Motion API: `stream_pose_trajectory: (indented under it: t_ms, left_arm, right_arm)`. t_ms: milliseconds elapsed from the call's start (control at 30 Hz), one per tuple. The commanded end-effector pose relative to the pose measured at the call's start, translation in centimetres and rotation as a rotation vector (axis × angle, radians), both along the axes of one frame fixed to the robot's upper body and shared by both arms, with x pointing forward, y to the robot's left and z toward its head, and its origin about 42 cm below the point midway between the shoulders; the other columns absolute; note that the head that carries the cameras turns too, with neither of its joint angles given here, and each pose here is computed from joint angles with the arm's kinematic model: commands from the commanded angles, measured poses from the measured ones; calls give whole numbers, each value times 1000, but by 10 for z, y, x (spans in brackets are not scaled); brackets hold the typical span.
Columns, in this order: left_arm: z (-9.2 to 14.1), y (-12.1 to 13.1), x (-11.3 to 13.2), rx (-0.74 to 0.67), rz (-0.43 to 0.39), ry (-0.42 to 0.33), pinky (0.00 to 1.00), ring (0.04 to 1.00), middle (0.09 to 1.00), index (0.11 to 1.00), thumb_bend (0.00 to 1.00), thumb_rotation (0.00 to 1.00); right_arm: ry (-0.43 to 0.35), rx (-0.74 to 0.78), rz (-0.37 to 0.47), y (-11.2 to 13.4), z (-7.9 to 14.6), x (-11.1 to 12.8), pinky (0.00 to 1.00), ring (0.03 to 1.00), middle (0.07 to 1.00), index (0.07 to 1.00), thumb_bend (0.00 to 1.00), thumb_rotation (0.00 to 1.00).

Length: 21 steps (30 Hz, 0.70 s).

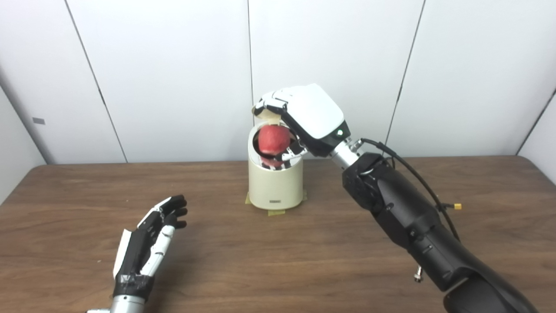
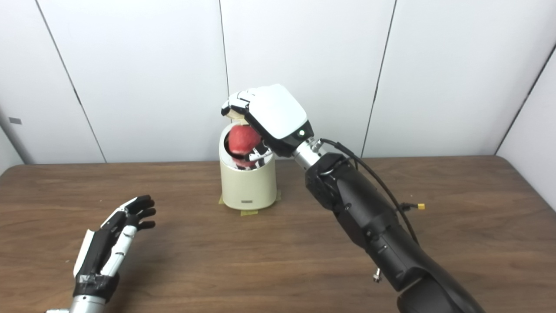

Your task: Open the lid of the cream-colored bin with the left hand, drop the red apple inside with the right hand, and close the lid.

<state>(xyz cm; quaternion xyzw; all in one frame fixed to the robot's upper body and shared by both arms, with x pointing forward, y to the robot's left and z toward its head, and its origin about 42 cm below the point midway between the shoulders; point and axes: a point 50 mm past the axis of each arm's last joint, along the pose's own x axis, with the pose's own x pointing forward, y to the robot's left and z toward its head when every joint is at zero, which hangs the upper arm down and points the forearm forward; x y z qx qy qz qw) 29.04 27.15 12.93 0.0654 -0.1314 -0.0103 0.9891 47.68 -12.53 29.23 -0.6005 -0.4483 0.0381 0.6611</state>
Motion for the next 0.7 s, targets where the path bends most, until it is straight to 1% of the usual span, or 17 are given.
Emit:
stream_pose_trajectory:
  t_ms: [0, 167, 433, 500, 533, 600, 633, 667]
  left_arm:
    - [-6, -8, -1, 0, 0, -5, 719, 794, 814, 798, 408, 682]
    - [-7, -8, 0, 2, -1, 3, 730, 797, 816, 799, 419, 691]
    - [-6, -8, 0, 7, -1, 0, 720, 796, 817, 800, 414, 695]
    - [-6, -8, 0, 0, -2, -2, 720, 796, 816, 800, 412, 693]
    - [-6, -9, 0, -1, -2, -4, 723, 796, 816, 800, 411, 684]
    - [-6, -9, 0, -6, -4, -3, 725, 791, 813, 800, 419, 678]
    - [-6, -9, 1, 2, -3, -2, 721, 787, 812, 799, 419, 685]
    - [-6, -9, 1, 7, -2, -1, 721, 786, 813, 802, 420, 706]
  right_arm:
    - [-78, 42, -6, 2, 30, 4, 504, 664, 737, 677, 1000, 161]
    - [-77, 47, -12, 2, 30, 4, 516, 676, 741, 681, 1000, 178]
    - [-87, 68, -3, 1, 31, 4, 511, 657, 718, 657, 1000, 145]
    - [-116, 95, 3, 0, 31, 2, 498, 643, 698, 637, 994, 153]
    - [-140, 121, 8, -2, 32, -1, 478, 621, 675, 613, 964, 167]
    - [-175, 207, 28, -6, 33, -11, 400, 512, 573, 521, 841, 175]
    - [-177, 257, 37, -9, 33, -17, 348, 452, 522, 500, 684, 159]
    - [-183, 313, 46, -12, 32, -23, 302, 400, 478, 486, 588, 149]
